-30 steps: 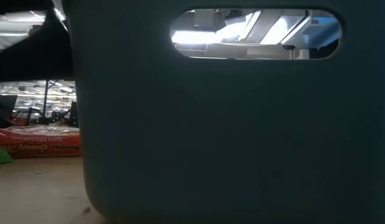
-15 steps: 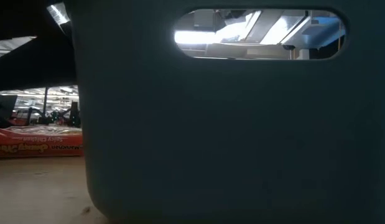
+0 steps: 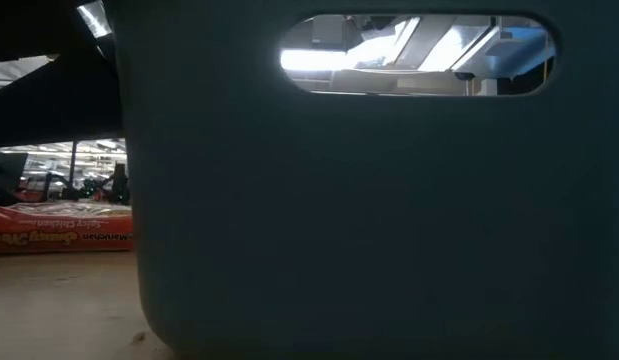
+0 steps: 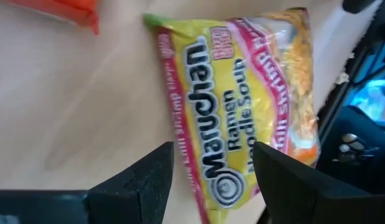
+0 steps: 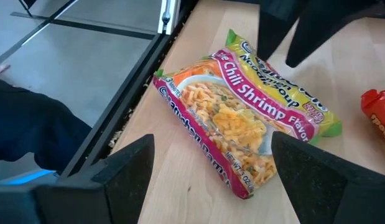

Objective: Sort Maruchan noodles
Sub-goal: Put the green noodle pack into the white bin

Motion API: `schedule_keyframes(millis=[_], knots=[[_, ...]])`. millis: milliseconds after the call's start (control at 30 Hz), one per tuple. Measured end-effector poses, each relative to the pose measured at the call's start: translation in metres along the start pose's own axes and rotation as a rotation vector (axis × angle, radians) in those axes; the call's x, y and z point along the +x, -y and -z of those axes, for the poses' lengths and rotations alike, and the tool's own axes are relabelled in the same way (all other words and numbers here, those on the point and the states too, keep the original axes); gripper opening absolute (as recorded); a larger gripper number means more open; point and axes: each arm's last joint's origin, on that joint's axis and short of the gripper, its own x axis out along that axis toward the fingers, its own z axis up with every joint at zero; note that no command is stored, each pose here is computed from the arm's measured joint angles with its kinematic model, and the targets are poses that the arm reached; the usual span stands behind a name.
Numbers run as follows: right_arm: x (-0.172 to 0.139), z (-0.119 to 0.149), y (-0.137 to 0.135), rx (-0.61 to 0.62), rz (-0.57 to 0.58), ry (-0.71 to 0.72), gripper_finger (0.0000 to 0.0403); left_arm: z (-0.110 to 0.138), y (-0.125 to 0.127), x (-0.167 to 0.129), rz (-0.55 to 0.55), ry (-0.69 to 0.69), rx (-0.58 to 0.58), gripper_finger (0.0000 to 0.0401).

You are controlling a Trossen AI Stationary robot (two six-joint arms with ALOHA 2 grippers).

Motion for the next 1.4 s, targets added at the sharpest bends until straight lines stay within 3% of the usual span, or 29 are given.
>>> schedule_keyframes(millis=[333,500,867,1133,1267,1400], knots=[[0.000,-0.001,-0.001,-0.004,-0.025,0.009,0.0307,0.003,0.005,0.001,0.058,0.051,0.027,0.0212],[0.000,-0.002,-0.001,-0.002,-0.027,0.023,0.0307,0.015,0.010,0.003,0.137,0.087,0.121,0.0212],[0.000,-0.002,-0.001,0.021,-0.026,0.022,0.0307,0.040,-0.004,0.019,0.064,0.052,0.087,0.0212],[0.000,-0.002,-0.001,0.028,-0.024,0.023,0.0307,0.043,0.000,0.021,0.094,0.011,0.140,0.0212],[0.000,-0.003,0.000,0.030,0.000,0.030,0.0307,0.042,-0.001,0.022,0.089,0.019,0.166,0.0191],[0.000,-0.003,0.000,0.030,0.010,0.032,0.0307,0.038,-0.001,0.024,0.077,0.041,0.191,0.0143]])
